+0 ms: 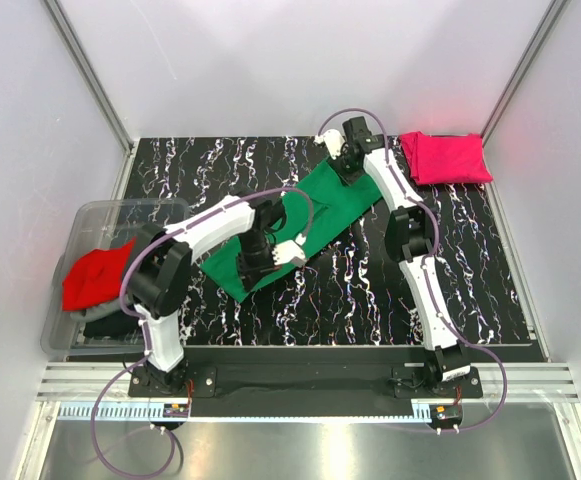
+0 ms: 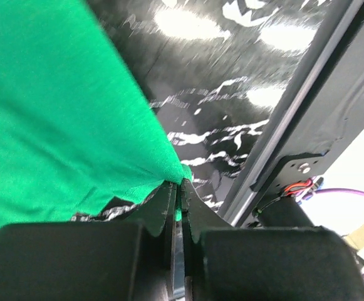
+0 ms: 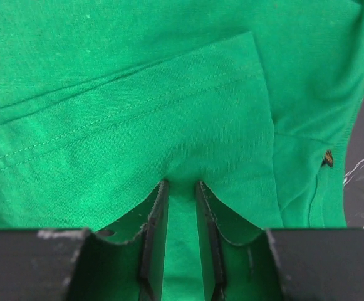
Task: Fold and stack the t-shirts
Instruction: Fold the tshirt
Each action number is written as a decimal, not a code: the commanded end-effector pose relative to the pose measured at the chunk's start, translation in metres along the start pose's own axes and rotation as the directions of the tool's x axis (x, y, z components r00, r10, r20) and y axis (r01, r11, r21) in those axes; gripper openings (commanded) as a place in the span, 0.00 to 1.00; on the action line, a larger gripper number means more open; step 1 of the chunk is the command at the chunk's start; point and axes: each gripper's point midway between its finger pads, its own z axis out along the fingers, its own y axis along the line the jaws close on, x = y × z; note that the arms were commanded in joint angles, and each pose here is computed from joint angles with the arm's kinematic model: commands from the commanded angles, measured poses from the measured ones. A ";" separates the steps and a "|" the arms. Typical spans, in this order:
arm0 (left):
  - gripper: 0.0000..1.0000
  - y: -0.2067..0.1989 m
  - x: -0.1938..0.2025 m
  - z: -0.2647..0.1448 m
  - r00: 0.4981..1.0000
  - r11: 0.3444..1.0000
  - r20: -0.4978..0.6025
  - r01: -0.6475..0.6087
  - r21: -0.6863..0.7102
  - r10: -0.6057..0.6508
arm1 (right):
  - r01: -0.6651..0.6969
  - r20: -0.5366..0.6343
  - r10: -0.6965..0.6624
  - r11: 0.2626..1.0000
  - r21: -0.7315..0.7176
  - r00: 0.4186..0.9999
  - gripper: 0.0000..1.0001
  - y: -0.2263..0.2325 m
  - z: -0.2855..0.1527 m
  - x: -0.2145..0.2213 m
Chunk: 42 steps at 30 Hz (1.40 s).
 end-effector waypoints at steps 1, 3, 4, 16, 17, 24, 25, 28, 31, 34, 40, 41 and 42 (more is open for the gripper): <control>0.07 -0.020 -0.019 0.011 1.000 0.994 0.020 0.002 0.110 -0.005 | 0.073 -0.002 -0.073 0.997 0.035 0.997 0.30 0.001 0.020 -0.002; 0.17 -0.027 -0.027 0.016 0.999 0.990 0.031 0.001 0.141 -0.006 | 0.076 0.050 -0.079 0.995 0.061 0.996 0.30 -0.004 0.020 -0.017; 0.19 -0.034 -0.031 0.020 1.000 0.987 0.028 -0.009 0.163 0.004 | 0.064 0.075 -0.068 0.996 0.062 0.995 0.30 -0.003 0.018 -0.024; 0.38 -0.020 -0.067 -0.014 0.991 0.996 0.101 -0.091 -0.002 0.091 | -0.089 0.263 0.049 0.986 0.142 0.964 0.34 -0.023 -0.102 -0.092; 0.36 -0.017 -0.063 -0.011 0.993 0.996 0.084 -0.086 -0.011 0.087 | -0.113 0.266 0.076 0.985 0.128 0.961 0.34 -0.022 -0.107 -0.090; 0.32 0.001 -0.042 0.035 0.998 0.998 0.031 -0.055 -0.037 0.056 | -0.168 0.118 0.170 0.985 -0.029 0.978 0.36 0.022 -0.096 -0.036; 0.32 0.008 -0.044 0.038 0.998 0.997 0.040 -0.051 -0.052 0.053 | -0.170 0.101 0.173 0.985 -0.032 0.980 0.36 0.024 -0.095 -0.030; 0.31 0.015 -0.039 0.048 0.999 0.999 0.034 -0.025 -0.043 0.026 | -0.192 0.029 0.194 0.980 -0.054 0.981 0.35 0.033 -0.079 -0.003; 0.31 0.018 -0.037 0.056 0.999 0.999 0.025 -0.023 -0.033 0.024 | -0.197 -0.018 0.196 0.979 -0.053 0.980 0.35 0.036 -0.065 0.013; 0.30 0.015 -0.039 0.062 0.999 1.000 0.030 -0.018 -0.003 0.018 | -0.194 -0.048 0.192 0.979 -0.054 0.980 0.35 0.037 -0.051 0.023; 0.30 0.009 -0.047 0.074 0.999 0.998 0.022 -0.035 0.044 0.034 | -0.182 -0.078 0.178 0.982 -0.049 0.981 0.35 0.036 -0.030 0.032; 0.30 0.007 -0.050 0.076 0.999 0.998 0.021 -0.040 0.048 0.039 | -0.181 -0.081 0.176 0.982 -0.051 0.981 0.35 0.036 -0.028 0.033; 0.30 0.005 -0.051 0.081 0.999 0.997 0.007 -0.047 0.057 0.047 | -0.178 -0.090 0.173 0.983 -0.053 0.981 0.35 0.036 -0.024 0.036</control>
